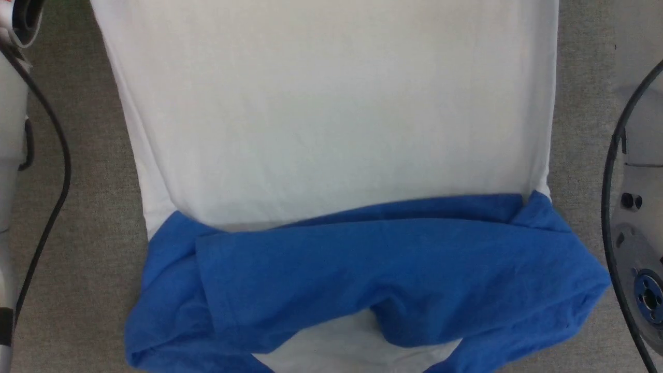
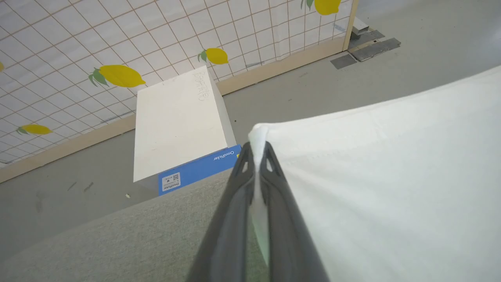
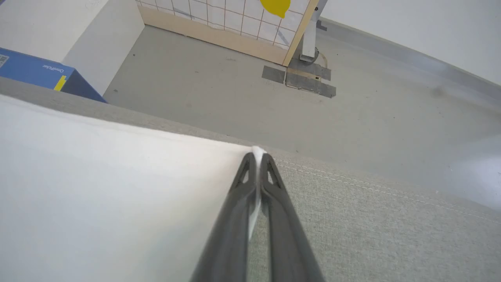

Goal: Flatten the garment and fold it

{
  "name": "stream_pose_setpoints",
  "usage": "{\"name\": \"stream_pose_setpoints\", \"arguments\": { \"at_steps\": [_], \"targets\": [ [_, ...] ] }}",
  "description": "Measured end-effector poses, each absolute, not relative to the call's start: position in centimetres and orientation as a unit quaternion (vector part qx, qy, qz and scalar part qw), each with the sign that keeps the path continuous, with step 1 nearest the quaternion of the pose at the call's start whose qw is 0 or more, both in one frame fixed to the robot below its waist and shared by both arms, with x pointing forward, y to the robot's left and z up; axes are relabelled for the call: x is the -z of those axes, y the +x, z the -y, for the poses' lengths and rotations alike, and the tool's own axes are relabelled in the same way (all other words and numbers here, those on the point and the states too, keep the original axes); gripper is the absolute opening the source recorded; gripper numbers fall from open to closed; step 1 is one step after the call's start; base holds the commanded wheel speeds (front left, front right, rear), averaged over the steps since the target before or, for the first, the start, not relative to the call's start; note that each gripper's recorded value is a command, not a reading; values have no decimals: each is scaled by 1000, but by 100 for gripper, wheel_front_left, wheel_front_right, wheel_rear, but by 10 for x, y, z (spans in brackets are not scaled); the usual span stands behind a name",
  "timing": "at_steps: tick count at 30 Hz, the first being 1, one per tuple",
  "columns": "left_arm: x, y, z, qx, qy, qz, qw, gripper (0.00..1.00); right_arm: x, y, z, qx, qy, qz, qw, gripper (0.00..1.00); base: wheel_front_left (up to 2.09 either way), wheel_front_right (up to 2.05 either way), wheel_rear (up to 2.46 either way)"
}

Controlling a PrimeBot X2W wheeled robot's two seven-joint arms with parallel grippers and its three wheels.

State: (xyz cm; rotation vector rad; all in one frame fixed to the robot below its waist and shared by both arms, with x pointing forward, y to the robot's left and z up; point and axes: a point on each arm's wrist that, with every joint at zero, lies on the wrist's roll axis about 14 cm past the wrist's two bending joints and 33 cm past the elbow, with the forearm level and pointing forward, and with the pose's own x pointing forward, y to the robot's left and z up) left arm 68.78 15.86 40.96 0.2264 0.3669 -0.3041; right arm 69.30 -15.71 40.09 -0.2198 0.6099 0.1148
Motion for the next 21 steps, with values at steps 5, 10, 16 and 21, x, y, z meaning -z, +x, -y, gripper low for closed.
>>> {"name": "stream_pose_setpoints", "arguments": {
  "at_steps": [5,10,16,21],
  "targets": [
    [-443,700,-164,134,132,-94,978,0,-439,703,156,-60,-114,-206,970,0,0,0,0],
    [-482,702,-167,127,155,-10,980,0,-481,705,148,-74,-124,-118,982,0,0,0,0],
    [-506,684,-170,130,152,30,979,0,-512,688,143,-93,-105,-57,988,0,0,0,0],
    [-501,645,-171,150,144,17,978,0,-522,653,144,-112,-92,-35,989,0,0,0,0]
  ]
}}
